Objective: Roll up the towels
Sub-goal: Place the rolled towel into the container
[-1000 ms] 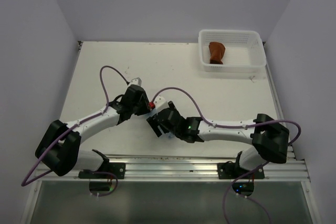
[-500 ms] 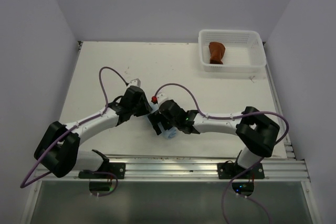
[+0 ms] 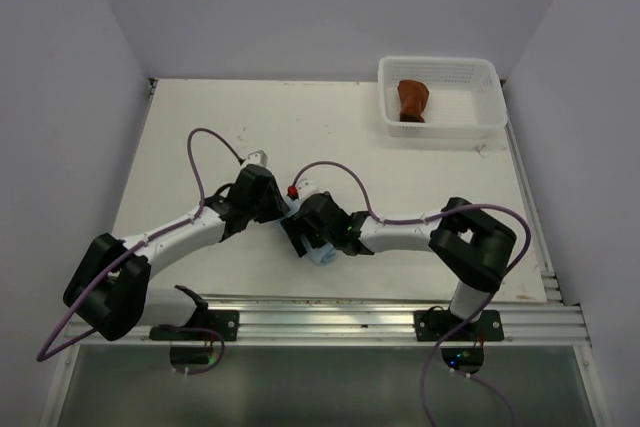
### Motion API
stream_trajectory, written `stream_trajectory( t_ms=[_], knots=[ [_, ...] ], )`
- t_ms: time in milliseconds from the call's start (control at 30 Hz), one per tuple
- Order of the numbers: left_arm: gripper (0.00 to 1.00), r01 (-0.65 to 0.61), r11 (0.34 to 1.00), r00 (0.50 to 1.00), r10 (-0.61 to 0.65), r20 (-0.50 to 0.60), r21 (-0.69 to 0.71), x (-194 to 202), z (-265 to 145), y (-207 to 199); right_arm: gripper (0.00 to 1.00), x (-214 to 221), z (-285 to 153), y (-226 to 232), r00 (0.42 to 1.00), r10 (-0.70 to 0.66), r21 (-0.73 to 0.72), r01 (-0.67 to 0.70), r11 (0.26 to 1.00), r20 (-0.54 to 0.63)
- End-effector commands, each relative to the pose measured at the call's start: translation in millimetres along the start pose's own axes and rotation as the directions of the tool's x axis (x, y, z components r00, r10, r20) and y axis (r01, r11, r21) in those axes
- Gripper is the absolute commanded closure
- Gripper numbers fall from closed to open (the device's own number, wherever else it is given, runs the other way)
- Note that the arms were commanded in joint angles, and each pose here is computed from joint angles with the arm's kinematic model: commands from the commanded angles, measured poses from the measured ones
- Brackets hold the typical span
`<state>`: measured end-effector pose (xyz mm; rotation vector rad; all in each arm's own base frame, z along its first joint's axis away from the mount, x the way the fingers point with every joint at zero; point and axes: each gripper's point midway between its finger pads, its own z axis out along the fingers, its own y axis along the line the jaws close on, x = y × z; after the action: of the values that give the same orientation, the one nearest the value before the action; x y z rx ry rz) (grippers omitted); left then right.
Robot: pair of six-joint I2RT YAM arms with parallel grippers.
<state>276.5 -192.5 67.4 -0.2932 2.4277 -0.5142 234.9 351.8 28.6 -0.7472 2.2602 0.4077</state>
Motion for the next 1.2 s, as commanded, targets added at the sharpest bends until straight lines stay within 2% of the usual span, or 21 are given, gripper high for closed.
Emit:
stream_trajectory(
  t_ms=[0, 233, 333, 367, 467, 500, 567, 600, 667, 767, 933, 1100, 1167],
  knots=[
    [0.66, -0.005, 1.0, 1.0, 0.005, 0.014, -0.022, -1.8, -3.3, 6.6, 0.02, -14.3, 9.4, 0.1, 0.997, 0.024, 0.011, -0.024, 1.0, 0.068],
    [0.66, 0.005, 1.0, 1.0, -0.004, 0.024, -0.023, -9.1, -4.5, 3.1, 0.16, 9.7, 6.6, -16.9, 0.996, 0.026, 0.102, -0.034, 0.994, 0.081],
    [0.66, 0.024, 1.0, 0.999, -0.023, 0.026, -0.017, -18.8, -4.6, 1.7, 0.27, 13.4, 1.8, -13.7, 0.997, -0.019, 0.124, 0.009, 0.992, 0.081],
    [0.66, 0.026, 1.0, 0.999, -0.026, 0.029, -0.01, -22.6, -4.9, 0.5, 0.35, 14.7, 1.0, -12.7, 0.997, -0.027, 0.129, 0.017, 0.991, 0.079],
    [0.66, 0.048, 0.999, 0.998, -0.048, 0.045, 0.004, -39.8, -5.5, 0.6, 0.46, 18.4, -0.3, -12.7, 0.997, -0.03, 0.134, 0.02, 0.991, 0.071],
    [0.66, 0.057, 0.998, 0.997, -0.057, 0.059, 0.008, -50.8, -7.0, 0.3, 0.59, 20.1, -0.4, -13.6, 0.997, -0.03, 0.137, 0.02, 0.99, 0.068],
    [0.66, 0.054, 0.999, 0.995, -0.054, 0.078, 0.008, -63.9, -10.3, 0.0, 0.71, 19.5, -2.8, -15.4, 0.997, -0.024, 0.144, 0.013, 0.989, 0.073],
    [0.66, 0.062, 0.998, 0.993, -0.063, 0.103, 0.012, -78.8, -15.2, -1.4, 0.81, 20.3, -3.9, -16.3, 0.997, -0.022, 0.147, 0.011, 0.989, 0.07],
    [0.66, 0.053, 0.999, 0.99, -0.054, 0.128, 0.009, -93.8, -20.1, -0.5, 0.87, 13.9, -7.9, -17.5, 0.997, -0.015, 0.15, 0.003, 0.989, 0.08],
    [0.66, 0.044, 0.999, 0.981, -0.043, 0.191, 0.0, -124.2, -33.4, -0.5, 0.93, -4.1, -16.8, -23.8, 0.994, -0.002, 0.156, -0.015, 0.988, 0.109],
    [0.66, 0.019, 0.999, 0.96, -0.006, 0.281, -0.042, -164.0, -56.6, 1.9, 0.94, -53.6, -31.6, -47.6, 0.984, 0.06, 0.129, -0.083, 0.988, 0.168],
    [0.65, -0.02, 0.994, 0.942, 0.053, 0.331, -0.104, -183.0, -70.6, 9.1, 0.94, -120.4, -51.8, -126.5, 0.951, 0.141, 0.188, -0.197, 0.962, 0.276],
    [0.65, -0.035, 0.992, 0.94, 0.074, 0.334, -0.122, -183.9, -71.3, 12.7, 0.94, -158.2, -65.8, -166.9, 0.919, 0.17, 0.213, -0.257, 0.943, 0.355]
  ],
)
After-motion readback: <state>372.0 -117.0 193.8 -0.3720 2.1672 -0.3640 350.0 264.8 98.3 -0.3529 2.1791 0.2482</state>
